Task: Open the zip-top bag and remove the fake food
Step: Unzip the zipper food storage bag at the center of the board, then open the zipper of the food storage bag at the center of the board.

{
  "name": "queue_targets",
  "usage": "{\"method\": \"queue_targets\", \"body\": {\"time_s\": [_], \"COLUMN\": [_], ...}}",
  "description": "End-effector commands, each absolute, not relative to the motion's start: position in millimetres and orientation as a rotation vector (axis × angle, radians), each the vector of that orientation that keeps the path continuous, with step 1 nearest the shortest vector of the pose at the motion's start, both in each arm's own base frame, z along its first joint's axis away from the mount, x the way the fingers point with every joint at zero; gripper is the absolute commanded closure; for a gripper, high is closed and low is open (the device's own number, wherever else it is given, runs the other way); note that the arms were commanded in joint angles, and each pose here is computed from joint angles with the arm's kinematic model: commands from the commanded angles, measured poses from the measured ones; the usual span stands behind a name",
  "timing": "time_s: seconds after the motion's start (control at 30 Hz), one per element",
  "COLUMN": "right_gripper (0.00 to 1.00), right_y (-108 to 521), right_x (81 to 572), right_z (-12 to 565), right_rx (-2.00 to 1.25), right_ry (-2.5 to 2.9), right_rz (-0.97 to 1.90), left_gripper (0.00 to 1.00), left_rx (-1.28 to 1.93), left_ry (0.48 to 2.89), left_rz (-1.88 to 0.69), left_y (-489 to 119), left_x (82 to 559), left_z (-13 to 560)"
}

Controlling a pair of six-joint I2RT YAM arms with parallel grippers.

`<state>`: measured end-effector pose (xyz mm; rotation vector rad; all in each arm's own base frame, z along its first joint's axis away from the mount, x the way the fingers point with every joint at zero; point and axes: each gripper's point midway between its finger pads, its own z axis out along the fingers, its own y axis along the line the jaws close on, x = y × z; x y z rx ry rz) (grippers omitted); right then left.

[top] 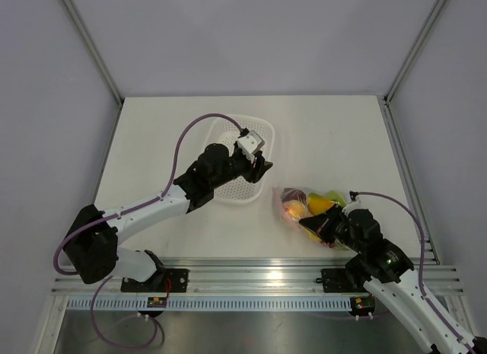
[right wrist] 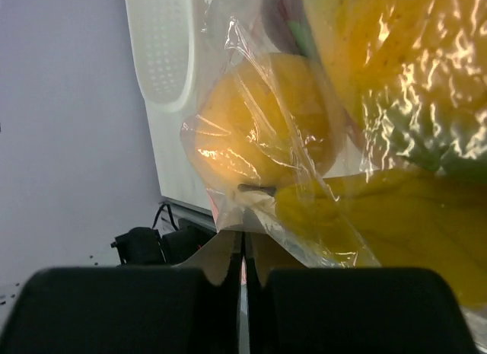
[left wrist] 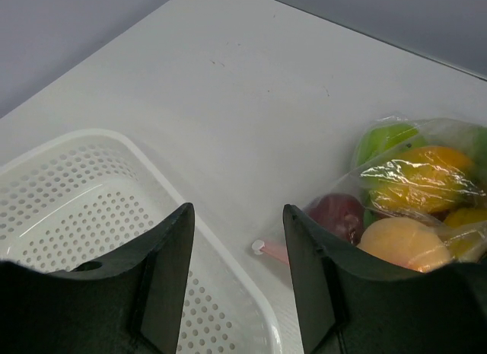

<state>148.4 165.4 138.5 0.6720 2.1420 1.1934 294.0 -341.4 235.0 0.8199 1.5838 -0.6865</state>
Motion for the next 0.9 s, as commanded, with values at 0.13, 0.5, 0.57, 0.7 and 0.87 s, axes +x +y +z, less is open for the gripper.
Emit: {"method": "queue_targets", "body": {"time_s": [0.13,0.5,0.57,0.7,0.87], "right_gripper": [0.68,0.16,0.15,0.15,0.13], "right_y": [156.7,143.0,142.0,150.3,164.1], "right_x": [127.3,124.4,130.6,151.7,174.3], "right_z": [143.8,194.4,201.4,187.0,175.2], "right_rx": [0.45,0.351,0.315,0.229,0.142], "right_ry": [2.14,2.03,2.047,2.184,2.285], "right_rz": [1.161,1.12,1.058,0.899,0.798], "left_gripper": [0.47,0.47,0.47,0.47,0.47], "left_rx": [0.74,0.738,0.734,0.697,0.658], "left_ry": [1.542,1.547,1.552,1.576,1.587], "left_rz": [-0.659,-0.64,-0.635,-0.593,-0.565], "left_y": [-333.5,-329.7,-328.6,-320.7,-313.2], "left_x": [301.4,301.6,302.0,306.8,309.2], "left_z": [265.1,265.2,265.1,264.9,265.4]}}
